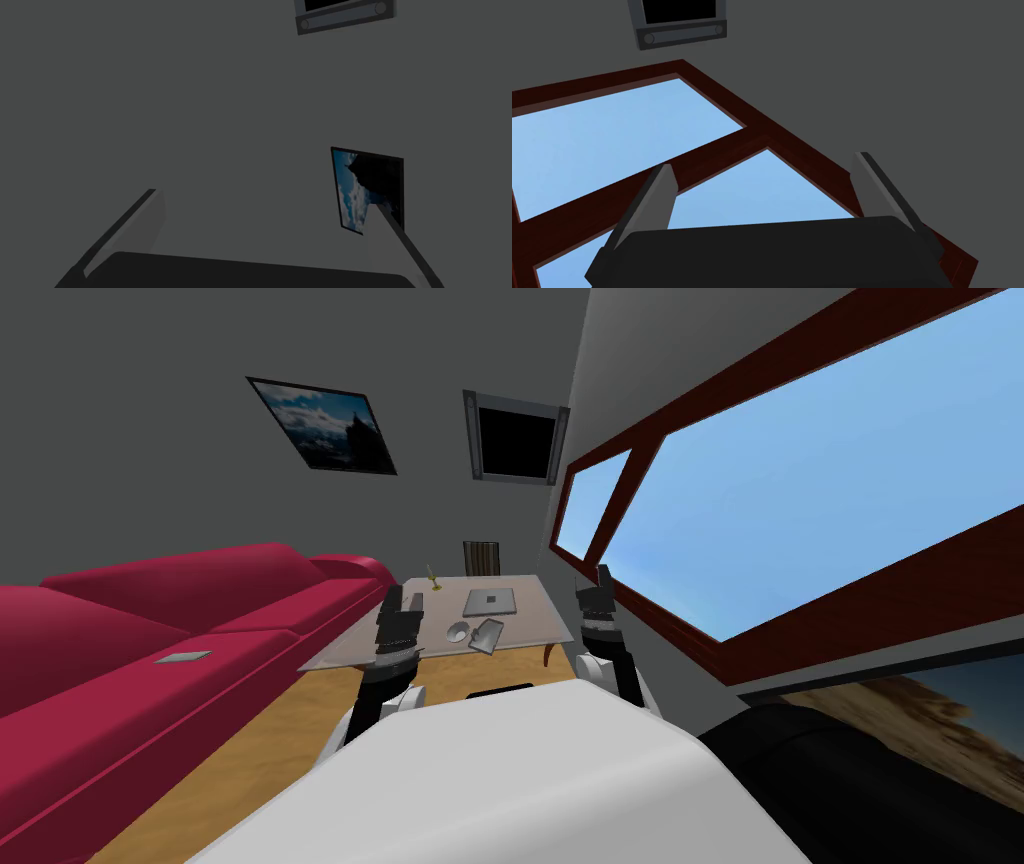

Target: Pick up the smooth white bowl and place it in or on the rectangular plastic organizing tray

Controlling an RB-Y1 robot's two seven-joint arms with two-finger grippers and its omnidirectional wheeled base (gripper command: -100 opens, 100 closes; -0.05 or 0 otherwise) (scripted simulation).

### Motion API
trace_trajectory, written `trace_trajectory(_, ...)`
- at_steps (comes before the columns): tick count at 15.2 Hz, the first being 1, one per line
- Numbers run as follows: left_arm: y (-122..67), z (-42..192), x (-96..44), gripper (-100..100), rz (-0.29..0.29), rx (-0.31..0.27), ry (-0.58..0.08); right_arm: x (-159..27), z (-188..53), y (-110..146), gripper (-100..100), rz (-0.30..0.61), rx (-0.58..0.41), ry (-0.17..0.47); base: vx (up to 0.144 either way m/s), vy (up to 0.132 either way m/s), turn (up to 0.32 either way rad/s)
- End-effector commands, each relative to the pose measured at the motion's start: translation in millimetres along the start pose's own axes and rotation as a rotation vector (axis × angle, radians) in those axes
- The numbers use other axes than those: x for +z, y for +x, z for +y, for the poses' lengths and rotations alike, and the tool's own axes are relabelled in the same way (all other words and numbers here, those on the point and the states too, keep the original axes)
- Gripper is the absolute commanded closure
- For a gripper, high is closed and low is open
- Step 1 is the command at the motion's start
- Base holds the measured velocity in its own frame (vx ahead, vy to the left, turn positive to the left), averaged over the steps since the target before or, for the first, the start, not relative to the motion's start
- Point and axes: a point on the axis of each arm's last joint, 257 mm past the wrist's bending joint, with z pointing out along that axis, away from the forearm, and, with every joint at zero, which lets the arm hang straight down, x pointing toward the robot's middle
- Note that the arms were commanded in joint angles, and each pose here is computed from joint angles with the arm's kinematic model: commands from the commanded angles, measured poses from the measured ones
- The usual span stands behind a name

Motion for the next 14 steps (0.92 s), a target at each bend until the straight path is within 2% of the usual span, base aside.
trace_trajectory(1,2.6,11.4,-1.8,-100,0.029,0.012,-0.027,0.0,0.0,0.0,0,0.0,0.0,0.0,0.0,0.005,-0.057)
trace_trajectory(6,2.8,64.9,-10.7,-100,0.083,0.045,-0.16,0.0,0.0,0.0,0,0.0,0.0,0.0,-0.001,0.028,-0.121)
trace_trajectory(7,2.8,64.9,-10.7,-100,0.083,0.045,-0.16,0.0,0.0,0.0,0,0.0,0.0,0.0,0.0,0.041,-0.105)
trace_trajectory(9,-0.8,95.6,-17.4,-100,0.096,0.06,-0.239,0.0,0.0,0.0,0,0.0,0.0,0.0,-0.001,0.033,-0.108)
trace_trajectory(10,-0.8,95.6,-17.4,-100,0.096,0.06,-0.239,0.0,0.0,0.0,0,0.0,0.0,0.0,-0.004,0.035,-0.117)
trace_trajectory(11,-3.5,112.4,-21.7,-100,0.099,0.067,-0.283,0.0,0.0,0.0,0,0.0,0.0,0.0,-0.002,0.036,-0.105)
trace_trajectory(12,-3.5,112.4,-21.7,-100,0.099,0.067,-0.283,0.0,0.0,0.0,0,0.0,0.0,0.0,-0.002,0.031,-0.084)
trace_trajectory(13,-6.8,129.2,-26.3,-100,0.101,0.074,-0.328,0.0,0.0,0.0,0,0.0,0.0,0.0,-0.001,0.027,-0.101)
trace_trajectory(14,-6.8,129.9,-26.8,-100,0.101,0.074,-0.33,0.0,0.0,0.0,0,0.0,0.0,0.0,-0.001,0.025,-0.098)
